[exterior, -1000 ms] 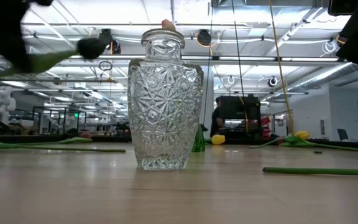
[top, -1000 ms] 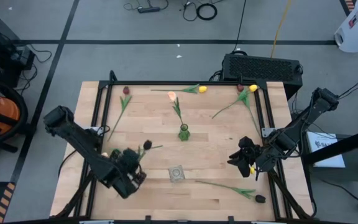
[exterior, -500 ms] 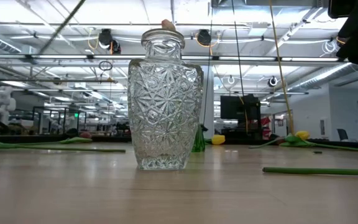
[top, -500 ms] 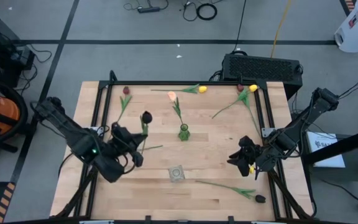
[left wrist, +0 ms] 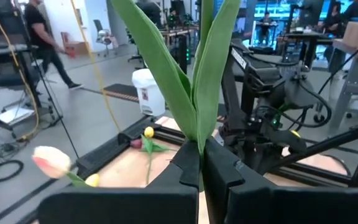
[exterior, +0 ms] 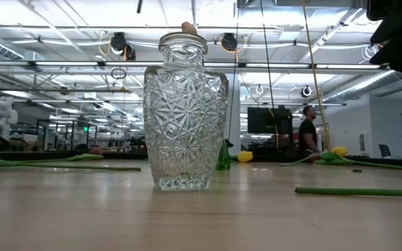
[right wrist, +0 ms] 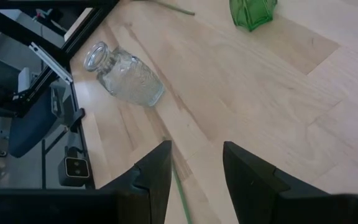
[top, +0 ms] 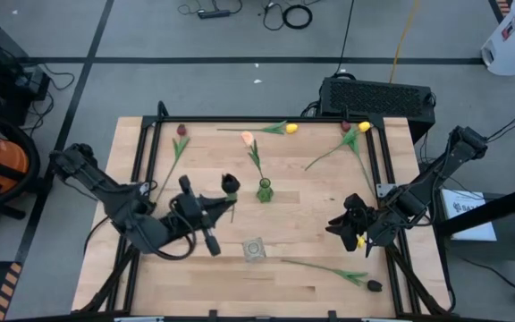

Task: Sort flowers into vase by color
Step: Put the left black flower into the transparent vase

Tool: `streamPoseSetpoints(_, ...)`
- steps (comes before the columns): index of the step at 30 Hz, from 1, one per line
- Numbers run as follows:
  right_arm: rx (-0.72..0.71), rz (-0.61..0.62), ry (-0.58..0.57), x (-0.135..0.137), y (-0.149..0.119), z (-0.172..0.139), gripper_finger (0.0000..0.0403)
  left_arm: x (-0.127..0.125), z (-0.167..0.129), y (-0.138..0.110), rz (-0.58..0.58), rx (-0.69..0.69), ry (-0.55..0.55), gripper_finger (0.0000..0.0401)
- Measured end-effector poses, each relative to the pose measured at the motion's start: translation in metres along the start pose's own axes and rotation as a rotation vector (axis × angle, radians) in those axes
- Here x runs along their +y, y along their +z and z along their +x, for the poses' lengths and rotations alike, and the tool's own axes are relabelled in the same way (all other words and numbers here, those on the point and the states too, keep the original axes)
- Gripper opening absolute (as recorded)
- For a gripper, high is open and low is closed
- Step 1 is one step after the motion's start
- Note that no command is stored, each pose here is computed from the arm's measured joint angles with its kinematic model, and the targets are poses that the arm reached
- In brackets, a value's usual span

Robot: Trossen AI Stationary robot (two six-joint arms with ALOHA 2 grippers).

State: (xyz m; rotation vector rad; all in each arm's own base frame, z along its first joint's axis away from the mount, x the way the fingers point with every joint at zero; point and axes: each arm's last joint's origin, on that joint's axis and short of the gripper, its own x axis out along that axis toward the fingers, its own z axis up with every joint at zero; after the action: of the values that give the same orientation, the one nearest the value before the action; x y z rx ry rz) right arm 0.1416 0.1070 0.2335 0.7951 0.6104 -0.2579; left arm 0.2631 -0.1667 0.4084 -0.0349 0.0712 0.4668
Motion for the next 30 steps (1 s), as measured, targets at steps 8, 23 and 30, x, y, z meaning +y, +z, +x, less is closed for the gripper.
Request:
streamPoseSetpoints(8, 0.006, -0.009, 0.001, 0.000, 0.000, 0.000, 0.0136, -0.038, 0.020, -0.029, -0.034, -0.015, -0.008, 0.0002)
streamPoseSetpoints(23, 0.012, -0.028, 0.003, 0.000, -0.001, 0.000, 0.0136, -0.061, 0.020, -0.046, -0.067, -0.029, -0.042, 0.0000)
streamPoseSetpoints(30, 0.015, -0.032, 0.004, 0.000, -0.001, 0.000, 0.0136, -0.071, 0.026, -0.064, -0.043, -0.007, -0.021, 0.0000)
